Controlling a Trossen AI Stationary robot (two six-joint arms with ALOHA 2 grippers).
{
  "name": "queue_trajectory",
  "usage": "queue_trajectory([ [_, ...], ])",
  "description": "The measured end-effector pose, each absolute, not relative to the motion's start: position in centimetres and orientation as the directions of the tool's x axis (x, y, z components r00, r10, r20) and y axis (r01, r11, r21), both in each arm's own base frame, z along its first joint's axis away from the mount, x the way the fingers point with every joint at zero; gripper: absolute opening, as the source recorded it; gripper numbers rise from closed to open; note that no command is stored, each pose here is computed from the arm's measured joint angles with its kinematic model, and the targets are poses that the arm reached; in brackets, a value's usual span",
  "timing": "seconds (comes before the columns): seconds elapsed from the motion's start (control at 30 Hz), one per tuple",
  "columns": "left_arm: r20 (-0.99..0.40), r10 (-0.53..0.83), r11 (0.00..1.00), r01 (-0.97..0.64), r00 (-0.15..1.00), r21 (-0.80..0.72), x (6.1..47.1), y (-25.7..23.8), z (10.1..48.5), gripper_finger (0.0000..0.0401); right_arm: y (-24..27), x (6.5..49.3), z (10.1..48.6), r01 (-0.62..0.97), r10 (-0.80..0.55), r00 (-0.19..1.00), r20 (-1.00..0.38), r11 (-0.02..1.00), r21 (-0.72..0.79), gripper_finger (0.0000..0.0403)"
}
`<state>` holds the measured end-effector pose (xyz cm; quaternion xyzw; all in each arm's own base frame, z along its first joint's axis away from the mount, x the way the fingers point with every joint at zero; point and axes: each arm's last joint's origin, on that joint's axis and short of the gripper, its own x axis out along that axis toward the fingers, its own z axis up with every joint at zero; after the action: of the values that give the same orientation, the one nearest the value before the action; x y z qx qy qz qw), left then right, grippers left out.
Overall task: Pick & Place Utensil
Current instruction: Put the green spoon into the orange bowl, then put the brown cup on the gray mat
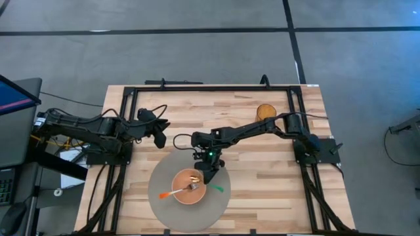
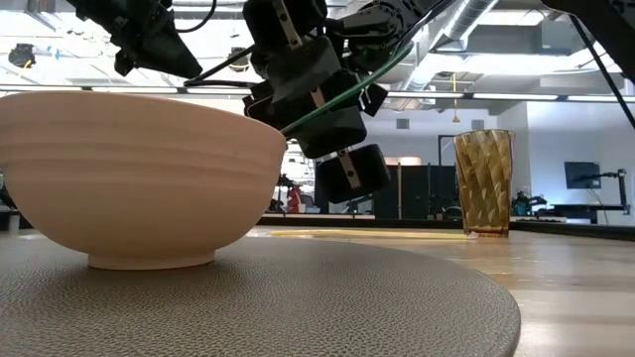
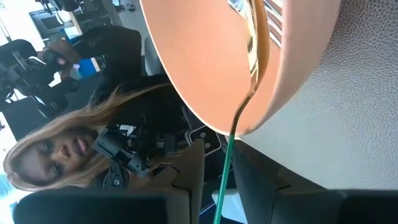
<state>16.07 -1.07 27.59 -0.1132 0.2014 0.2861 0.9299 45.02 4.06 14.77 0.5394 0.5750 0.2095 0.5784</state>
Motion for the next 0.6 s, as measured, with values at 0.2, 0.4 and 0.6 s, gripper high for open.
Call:
queue_trajectory([
  [0.2, -0.439, 0.487, 0.811, -0.578, 0.755, -0.095, 16.07, -1.07, 27.59, 0.0081, 3.68, 45.37, 15.27, 0.34, 0.873, 0.26, -0.412, 0.316, 0.886, 0.0089],
  [0.4, -0.44, 0.487, 0.811, -0.578, 0.755, -0.095, 16.07, -1.07, 27.58, 0.0081, 3.75, 45.58, 15.51, 0.28, 0.885, 0.263, -0.385, 0.312, 0.908, 0.0106],
  [0.6, -0.441, 0.487, 0.811, -0.578, 0.754, -0.094, 16.06, -1.07, 27.57, 0.0081, 3.09, 45.73, 15.59, 0.263, 0.883, 0.279, -0.377, 0.308, 0.915, 0.0128],
])
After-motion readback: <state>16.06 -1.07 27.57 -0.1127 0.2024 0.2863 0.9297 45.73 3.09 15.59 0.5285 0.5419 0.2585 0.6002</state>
